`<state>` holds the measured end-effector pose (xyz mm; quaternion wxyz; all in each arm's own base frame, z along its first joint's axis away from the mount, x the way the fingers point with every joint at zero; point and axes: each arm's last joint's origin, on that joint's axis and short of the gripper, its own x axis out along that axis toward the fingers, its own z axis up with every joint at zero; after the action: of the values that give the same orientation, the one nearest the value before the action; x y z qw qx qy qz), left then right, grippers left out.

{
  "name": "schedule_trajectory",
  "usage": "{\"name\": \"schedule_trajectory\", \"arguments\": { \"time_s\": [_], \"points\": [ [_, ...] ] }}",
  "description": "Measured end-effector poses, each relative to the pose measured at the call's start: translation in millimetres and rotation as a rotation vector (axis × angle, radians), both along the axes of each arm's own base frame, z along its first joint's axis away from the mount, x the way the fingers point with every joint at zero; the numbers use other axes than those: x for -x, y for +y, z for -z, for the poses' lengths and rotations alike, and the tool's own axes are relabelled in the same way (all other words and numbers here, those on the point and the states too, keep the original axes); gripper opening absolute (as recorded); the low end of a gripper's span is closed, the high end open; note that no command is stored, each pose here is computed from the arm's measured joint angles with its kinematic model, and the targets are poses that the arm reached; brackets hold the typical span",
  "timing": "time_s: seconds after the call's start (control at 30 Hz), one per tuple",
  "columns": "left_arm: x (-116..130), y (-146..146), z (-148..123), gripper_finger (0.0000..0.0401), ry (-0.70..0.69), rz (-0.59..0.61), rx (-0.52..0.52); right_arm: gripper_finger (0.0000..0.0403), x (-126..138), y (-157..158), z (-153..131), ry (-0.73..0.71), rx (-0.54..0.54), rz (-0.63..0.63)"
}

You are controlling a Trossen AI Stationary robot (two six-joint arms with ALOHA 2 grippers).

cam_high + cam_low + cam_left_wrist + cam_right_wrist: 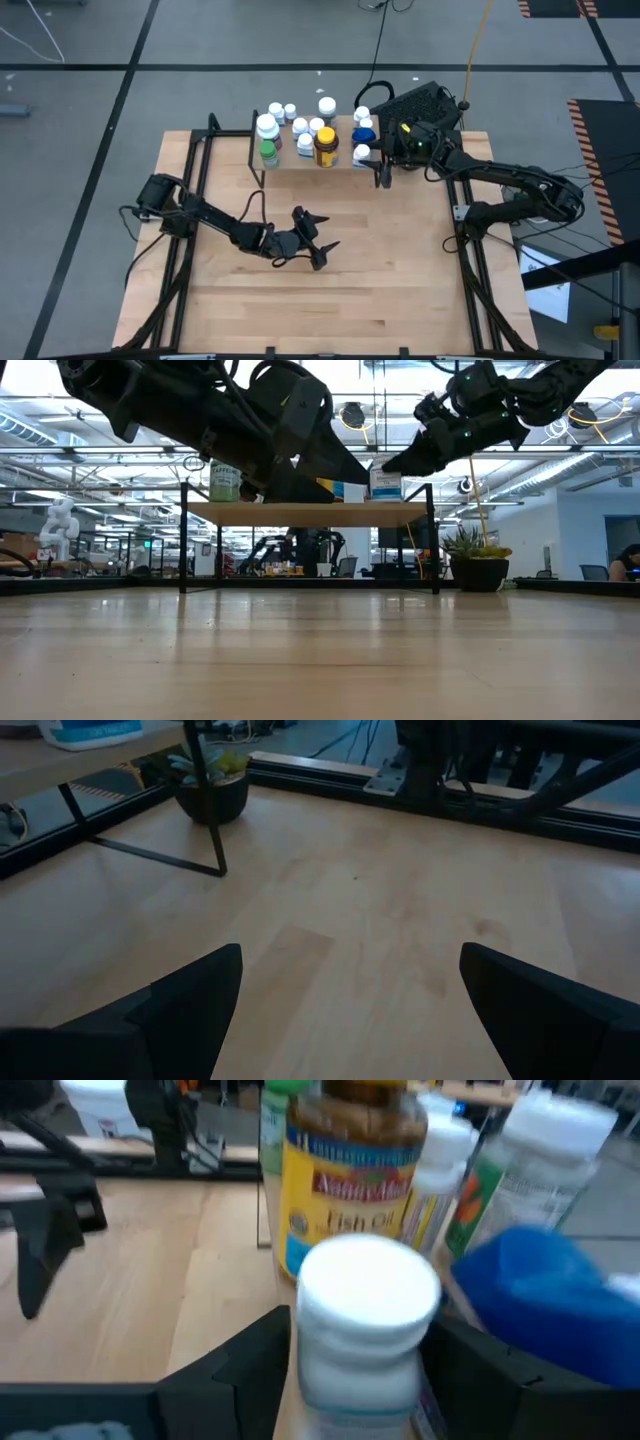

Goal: Pick and place medicine bottles onto shelf by color
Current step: Put the white pill bottle on the shelf

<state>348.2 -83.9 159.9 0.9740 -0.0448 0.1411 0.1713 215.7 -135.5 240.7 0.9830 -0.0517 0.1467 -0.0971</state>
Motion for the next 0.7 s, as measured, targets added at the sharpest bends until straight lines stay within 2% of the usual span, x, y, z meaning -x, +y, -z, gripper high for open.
{"name": "schedule_trajectory", "arguments": {
  "time_s": [0.23,0.7],
  "points": [
    [0.0,0.0,0.1,0.0376,0.001,0.000,0.001,0.0234,0.2,-0.1,-0.4,-0.001,0.013,0.000],
    [1.1,-2.6,1.2,0.0376,0.009,0.003,0.012,0.0235,5.6,2.6,-11.5,-0.024,0.112,0.014]
  ]
}}
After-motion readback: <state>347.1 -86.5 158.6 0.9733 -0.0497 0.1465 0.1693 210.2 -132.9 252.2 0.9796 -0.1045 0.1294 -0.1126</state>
